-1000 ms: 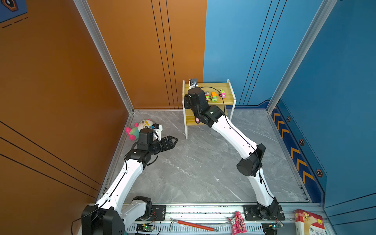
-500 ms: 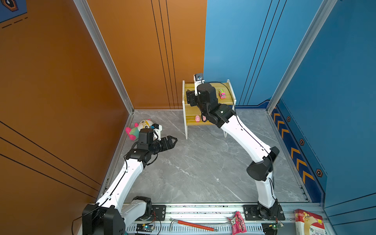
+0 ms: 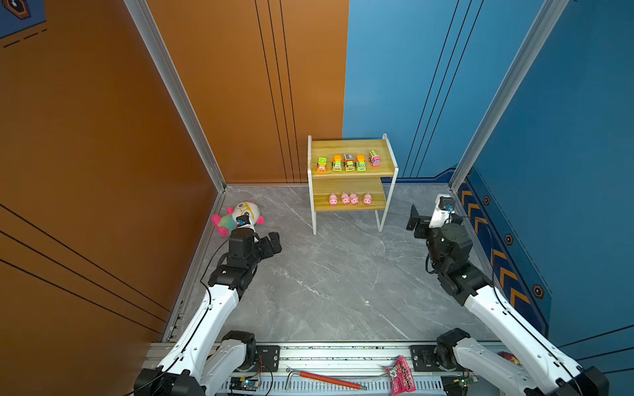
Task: Organize plastic toys on shelves
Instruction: Reset both arms
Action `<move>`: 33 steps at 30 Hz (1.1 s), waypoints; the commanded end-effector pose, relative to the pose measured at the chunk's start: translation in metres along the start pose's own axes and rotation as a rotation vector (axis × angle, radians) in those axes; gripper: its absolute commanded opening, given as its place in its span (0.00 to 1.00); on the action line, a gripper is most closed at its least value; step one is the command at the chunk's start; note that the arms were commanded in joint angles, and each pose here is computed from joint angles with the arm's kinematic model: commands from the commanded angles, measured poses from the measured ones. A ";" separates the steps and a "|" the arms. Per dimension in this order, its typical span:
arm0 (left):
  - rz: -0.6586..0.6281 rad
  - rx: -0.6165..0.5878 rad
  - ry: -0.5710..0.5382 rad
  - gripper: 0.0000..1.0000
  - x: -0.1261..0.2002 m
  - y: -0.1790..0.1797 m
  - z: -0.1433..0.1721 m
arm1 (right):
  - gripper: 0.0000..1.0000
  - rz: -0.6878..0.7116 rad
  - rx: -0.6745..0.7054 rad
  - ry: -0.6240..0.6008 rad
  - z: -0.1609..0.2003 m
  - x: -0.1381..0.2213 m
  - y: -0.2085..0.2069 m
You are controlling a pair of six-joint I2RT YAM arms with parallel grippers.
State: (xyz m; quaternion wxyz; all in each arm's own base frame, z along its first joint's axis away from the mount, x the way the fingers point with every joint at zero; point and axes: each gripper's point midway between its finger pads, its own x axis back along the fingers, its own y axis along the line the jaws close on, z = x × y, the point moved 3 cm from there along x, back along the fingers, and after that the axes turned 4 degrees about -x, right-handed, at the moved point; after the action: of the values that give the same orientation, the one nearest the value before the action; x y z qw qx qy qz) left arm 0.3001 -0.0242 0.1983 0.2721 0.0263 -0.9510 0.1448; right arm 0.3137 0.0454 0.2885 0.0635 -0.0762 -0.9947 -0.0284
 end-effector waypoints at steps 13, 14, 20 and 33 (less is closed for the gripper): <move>-0.171 -0.436 -0.252 0.98 -0.076 0.029 0.027 | 1.00 0.134 -0.056 0.048 0.145 -0.037 -0.075; -0.174 -0.484 -0.250 0.98 -0.078 0.023 0.029 | 1.00 0.139 -0.062 0.048 0.145 -0.042 -0.076; -0.258 -0.370 -0.299 0.98 -0.101 0.057 0.033 | 1.00 0.106 0.034 0.183 0.176 -0.069 -0.058; -0.254 -0.353 -0.254 0.98 -0.102 0.059 0.033 | 1.00 0.089 -0.013 0.187 0.173 -0.081 -0.064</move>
State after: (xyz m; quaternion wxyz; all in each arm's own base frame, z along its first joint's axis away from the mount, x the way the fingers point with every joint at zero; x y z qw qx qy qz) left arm 0.3592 0.0198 0.0936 0.1849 0.1105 -0.9742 -0.0671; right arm 0.3635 -0.0209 0.1061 0.1489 -0.1245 -0.9803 -0.0366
